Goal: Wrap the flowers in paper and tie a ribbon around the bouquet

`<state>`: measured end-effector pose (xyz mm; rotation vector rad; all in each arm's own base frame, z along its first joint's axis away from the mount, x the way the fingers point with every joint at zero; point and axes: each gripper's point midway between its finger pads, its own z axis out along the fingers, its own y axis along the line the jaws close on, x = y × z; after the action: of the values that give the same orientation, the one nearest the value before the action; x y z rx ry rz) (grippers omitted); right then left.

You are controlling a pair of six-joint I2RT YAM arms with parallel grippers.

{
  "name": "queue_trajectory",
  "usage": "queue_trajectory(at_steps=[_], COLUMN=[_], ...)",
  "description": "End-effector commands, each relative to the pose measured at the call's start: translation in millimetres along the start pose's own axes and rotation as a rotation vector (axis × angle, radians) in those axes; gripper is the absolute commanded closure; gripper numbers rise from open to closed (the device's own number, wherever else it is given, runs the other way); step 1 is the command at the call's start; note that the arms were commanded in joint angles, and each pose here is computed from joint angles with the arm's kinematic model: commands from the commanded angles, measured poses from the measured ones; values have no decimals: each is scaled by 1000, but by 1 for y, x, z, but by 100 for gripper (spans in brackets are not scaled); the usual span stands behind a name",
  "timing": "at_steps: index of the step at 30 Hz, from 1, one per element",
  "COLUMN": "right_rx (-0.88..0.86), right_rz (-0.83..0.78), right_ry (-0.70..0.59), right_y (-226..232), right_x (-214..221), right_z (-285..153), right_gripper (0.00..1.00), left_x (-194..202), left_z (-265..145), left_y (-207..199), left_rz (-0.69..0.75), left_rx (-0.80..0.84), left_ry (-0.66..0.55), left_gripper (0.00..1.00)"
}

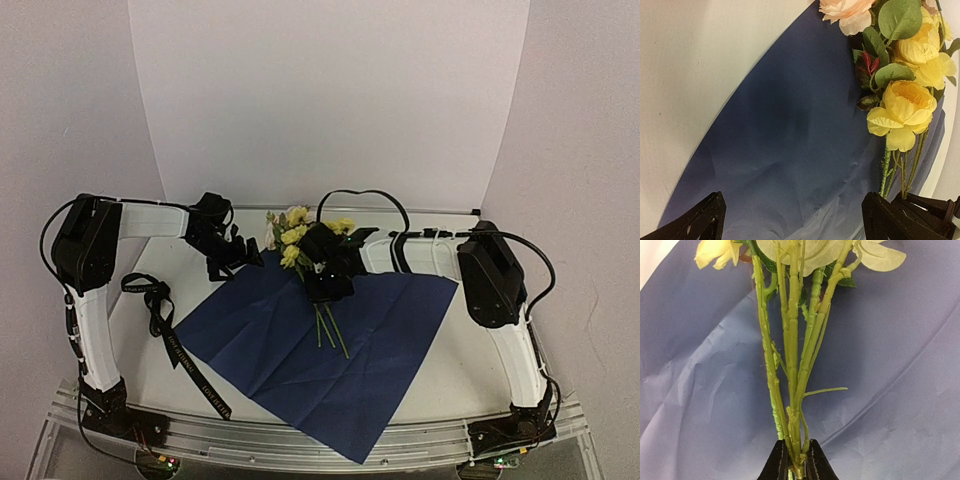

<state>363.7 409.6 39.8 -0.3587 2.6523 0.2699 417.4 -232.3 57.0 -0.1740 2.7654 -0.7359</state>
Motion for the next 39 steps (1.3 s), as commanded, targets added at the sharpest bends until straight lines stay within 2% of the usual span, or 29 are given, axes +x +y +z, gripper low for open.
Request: queue_trajectory(at_steps=[1,17,29,39], right_rx=[-22,-24,-7,-2], right_rz=[0,34,142,190], right_ry=[-127,-246,-228,-153], right_y=[10,8,-7,-16], right_x=[-40,-72,-86,-74], right_z=[-45,-92,-60,-20], right_gripper=[100,100,100,100], left_x=[-11,-9,-9,-9], left_z=[-9,-6,-6,-6], left_y=[-11,-9,-10,-9], left_rz=[24,19,20,19], left_rx=[22,19,19,17], left_ry=[-31,-24,-20,-16], left_gripper=[2,2,2,2])
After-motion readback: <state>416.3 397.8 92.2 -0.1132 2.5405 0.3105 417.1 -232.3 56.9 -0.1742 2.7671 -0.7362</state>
